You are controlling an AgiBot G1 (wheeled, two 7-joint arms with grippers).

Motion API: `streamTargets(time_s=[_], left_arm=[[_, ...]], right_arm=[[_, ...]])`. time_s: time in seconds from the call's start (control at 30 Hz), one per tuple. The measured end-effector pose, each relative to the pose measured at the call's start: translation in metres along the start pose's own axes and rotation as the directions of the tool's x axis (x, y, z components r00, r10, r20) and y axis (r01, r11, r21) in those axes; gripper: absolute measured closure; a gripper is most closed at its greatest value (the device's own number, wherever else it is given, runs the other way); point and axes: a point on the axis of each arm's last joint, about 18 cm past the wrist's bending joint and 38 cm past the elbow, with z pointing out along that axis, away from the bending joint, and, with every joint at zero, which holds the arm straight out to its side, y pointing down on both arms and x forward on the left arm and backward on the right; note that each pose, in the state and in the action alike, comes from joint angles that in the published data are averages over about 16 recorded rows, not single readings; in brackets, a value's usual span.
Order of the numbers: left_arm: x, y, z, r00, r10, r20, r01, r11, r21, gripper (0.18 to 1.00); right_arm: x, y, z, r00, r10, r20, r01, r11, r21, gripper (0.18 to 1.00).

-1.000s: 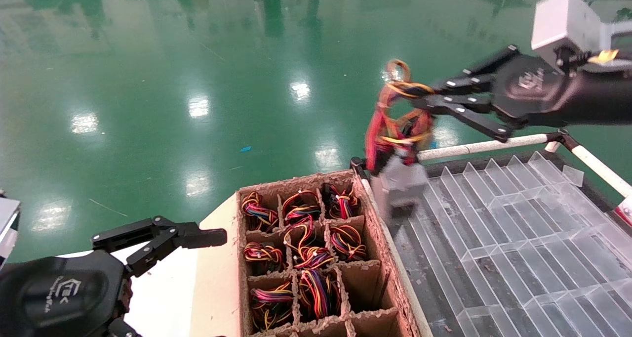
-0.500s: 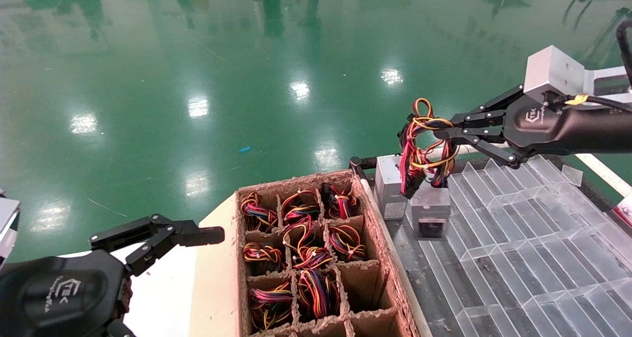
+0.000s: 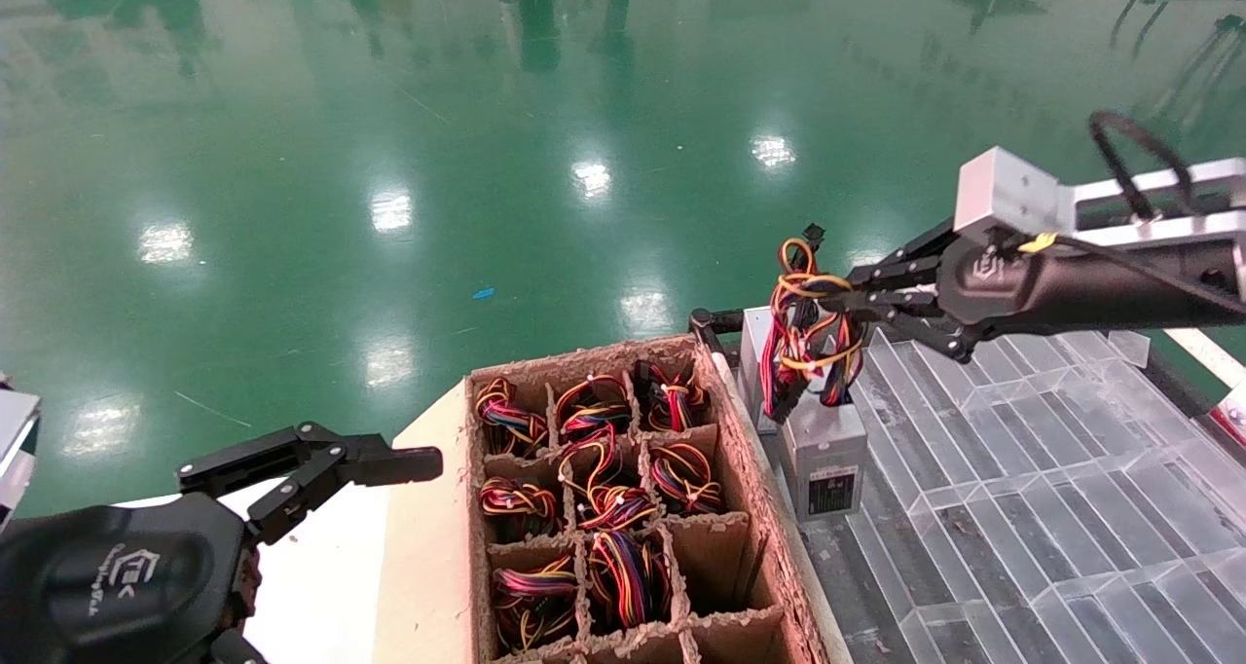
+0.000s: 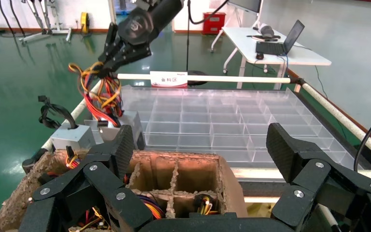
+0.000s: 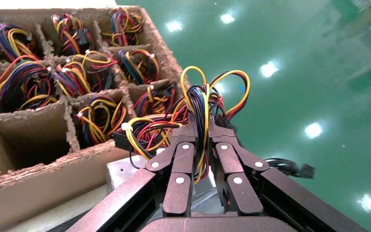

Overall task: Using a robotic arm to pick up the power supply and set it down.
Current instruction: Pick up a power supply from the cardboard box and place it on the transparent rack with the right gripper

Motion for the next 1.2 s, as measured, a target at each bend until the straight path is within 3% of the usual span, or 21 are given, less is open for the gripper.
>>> streamTargets(time_s=[0.47,1.2], left_arm=[[0.000,0.000,0.000,1.000,0.000,0.000,0.000,1.000,0.000,0.184],[0.000,0.000,0.000,1.000,0.000,0.000,0.000,1.000,0.000,0.184]], right_arm=[[0.000,0.008,0.024,1.000,0.006,-0.001,-0.006,1.000,-0.031,0.971],[0.011,0.040,0.043,0.993,0.017,-0.117,-0.032,0.991,-0.130,0.971]])
